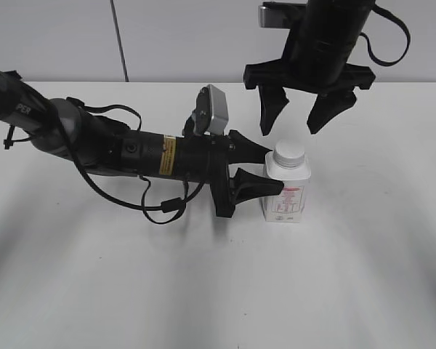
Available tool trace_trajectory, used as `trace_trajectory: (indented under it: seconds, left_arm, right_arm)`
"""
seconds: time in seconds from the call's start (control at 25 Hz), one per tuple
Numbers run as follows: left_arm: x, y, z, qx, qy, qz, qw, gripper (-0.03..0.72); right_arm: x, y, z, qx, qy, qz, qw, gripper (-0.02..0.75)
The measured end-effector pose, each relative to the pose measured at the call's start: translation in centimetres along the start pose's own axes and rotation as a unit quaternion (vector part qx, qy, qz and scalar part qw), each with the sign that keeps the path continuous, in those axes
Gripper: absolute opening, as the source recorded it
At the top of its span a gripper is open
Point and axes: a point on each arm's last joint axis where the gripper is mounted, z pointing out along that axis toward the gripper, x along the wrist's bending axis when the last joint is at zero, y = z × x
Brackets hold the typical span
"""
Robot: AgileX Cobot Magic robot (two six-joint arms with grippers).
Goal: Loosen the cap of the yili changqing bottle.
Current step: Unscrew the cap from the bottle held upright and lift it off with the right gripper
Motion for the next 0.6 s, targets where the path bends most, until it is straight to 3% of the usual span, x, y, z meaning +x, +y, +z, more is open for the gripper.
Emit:
trace_trajectory:
  seconds: [0.6]
  left_arm:
    - [0.0,0.0,0.0,0.000,0.000,0.000,1.000,0.419]
  right_arm:
    - [-0.4,0.4,3.5,0.039,-0.013,0.029,0.999,0.574]
